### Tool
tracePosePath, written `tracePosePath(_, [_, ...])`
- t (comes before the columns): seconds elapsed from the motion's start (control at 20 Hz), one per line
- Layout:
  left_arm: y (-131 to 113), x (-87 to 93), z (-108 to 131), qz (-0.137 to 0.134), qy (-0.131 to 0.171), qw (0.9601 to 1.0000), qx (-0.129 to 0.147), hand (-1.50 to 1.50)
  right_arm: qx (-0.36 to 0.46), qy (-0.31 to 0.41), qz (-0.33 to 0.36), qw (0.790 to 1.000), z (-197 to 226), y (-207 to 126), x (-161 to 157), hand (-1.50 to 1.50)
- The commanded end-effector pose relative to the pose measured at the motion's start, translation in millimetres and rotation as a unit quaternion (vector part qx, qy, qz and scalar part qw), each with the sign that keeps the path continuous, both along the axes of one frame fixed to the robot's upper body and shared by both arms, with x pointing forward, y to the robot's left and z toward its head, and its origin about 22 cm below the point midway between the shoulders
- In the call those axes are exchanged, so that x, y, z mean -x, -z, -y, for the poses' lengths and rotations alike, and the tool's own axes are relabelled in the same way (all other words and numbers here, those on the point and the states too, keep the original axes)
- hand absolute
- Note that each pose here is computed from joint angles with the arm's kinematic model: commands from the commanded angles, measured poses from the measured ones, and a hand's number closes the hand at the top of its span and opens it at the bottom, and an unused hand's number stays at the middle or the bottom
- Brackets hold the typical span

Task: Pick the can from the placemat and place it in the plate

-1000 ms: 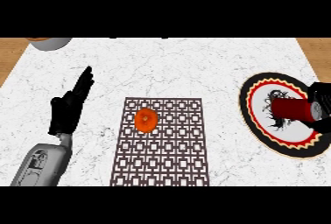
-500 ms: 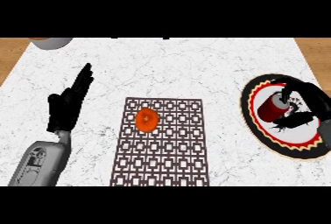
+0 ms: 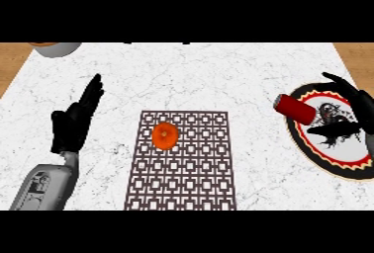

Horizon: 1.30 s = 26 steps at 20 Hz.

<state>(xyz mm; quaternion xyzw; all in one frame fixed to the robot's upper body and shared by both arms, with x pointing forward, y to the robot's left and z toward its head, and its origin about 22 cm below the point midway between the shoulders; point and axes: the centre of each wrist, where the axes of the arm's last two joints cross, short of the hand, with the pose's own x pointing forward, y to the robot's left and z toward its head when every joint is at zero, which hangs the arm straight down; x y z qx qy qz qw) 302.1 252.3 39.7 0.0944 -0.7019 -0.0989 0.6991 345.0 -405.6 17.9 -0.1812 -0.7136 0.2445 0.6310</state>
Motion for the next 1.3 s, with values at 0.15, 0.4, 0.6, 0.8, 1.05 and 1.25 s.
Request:
tracePosePath(0.15, [-8.4,-9.5,-11.5,-0.003,-0.007,0.9999,-0.013,0.00,-0.117,0.094,0.023,0.988,69.1,-21.4,28.1,-1.50])
tracePosePath(0.4, [-6.9,-12.3,10.4,0.001,0.006,1.0000,0.000,0.00,-0.136,0.134,0.035,0.981,131.9,-39.2,67.4,-1.50])
tracePosePath(0.6, [-7.0,-3.3,1.0,0.002,-0.005,1.0000,0.004,0.00,-0.134,0.137,0.035,0.981,174.6,-66.1,105.9,-1.50])
tracePosePath(0.8, [2.4,-8.3,0.8,0.005,0.009,0.9999,0.002,0.00,-0.130,0.122,0.025,0.984,184.3,-53.2,130.6,-1.50])
tracePosePath(1.05, [1.2,-8.4,-8.9,0.008,0.014,0.9999,-0.003,0.00,-0.127,0.132,0.024,0.983,189.6,-53.3,139.8,-1.50])
tracePosePath(1.25, [-10.7,-1.4,3.9,0.007,0.010,0.9999,0.003,0.00,-0.138,0.139,0.030,0.980,200.8,-67.5,150.5,-1.50])
